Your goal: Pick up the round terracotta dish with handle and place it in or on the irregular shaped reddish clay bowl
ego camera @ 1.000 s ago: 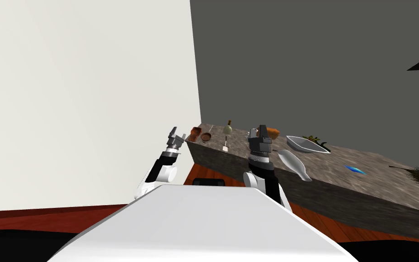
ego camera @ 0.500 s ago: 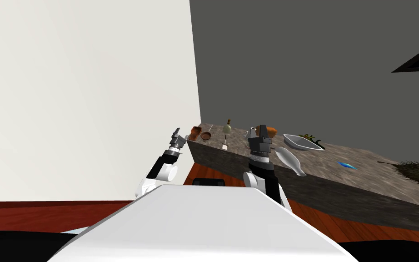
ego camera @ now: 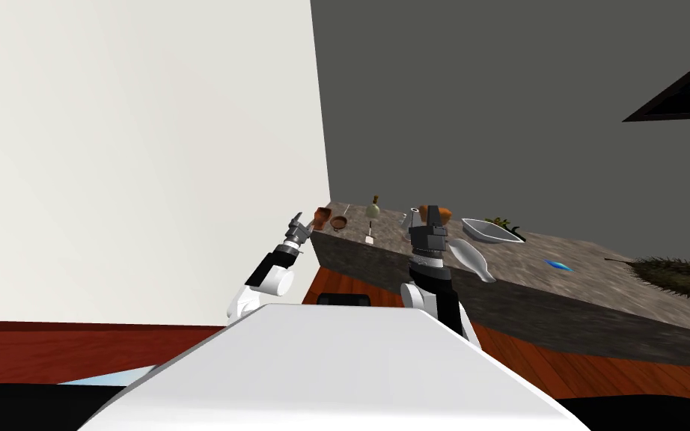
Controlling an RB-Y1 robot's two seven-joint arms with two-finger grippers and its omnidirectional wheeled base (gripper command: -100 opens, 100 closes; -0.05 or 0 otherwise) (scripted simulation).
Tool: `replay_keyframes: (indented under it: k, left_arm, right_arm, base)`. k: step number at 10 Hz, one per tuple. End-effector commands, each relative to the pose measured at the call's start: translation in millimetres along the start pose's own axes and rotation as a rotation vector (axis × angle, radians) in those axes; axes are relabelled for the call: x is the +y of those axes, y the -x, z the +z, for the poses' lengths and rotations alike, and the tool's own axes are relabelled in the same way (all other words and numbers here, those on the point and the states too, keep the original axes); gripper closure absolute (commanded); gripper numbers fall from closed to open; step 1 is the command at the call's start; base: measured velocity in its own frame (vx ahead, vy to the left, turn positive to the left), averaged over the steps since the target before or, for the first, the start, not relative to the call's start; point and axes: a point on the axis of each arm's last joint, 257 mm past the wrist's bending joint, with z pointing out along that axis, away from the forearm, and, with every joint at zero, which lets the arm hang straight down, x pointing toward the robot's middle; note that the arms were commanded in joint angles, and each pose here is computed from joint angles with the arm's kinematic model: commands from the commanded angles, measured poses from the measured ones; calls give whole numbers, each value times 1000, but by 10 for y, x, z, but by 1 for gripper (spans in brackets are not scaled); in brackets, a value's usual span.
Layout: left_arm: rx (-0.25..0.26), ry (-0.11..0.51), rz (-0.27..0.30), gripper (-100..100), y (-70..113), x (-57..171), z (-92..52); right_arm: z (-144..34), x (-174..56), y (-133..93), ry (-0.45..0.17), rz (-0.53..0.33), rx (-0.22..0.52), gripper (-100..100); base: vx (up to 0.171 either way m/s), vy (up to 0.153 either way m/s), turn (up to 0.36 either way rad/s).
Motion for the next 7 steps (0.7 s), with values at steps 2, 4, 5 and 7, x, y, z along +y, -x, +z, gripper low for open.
replay_keyframes:
  k: [2, 4, 5, 7]
  left_arm:
    - [0, 72, -43, -100, -32, 187, 18]
    - [-2, 123, -67, -100, -53, 309, 36]
    - [-8, 139, -67, -100, -41, 351, 30]
    - [-11, 188, -89, -100, -64, 470, 41]
  right_arm:
    - [0, 0, 0, 0, 0, 0, 0]
    - [0, 0, 0, 0, 0, 0, 0]
    - [0, 0, 0, 0, 0, 0, 0]
    - [0, 0, 0, 0, 0, 0, 0]
  base:
    - [-27, 4, -35]
    - [-20, 4, -31]
    - [-17, 8, -24]
    - [-13, 7, -36]
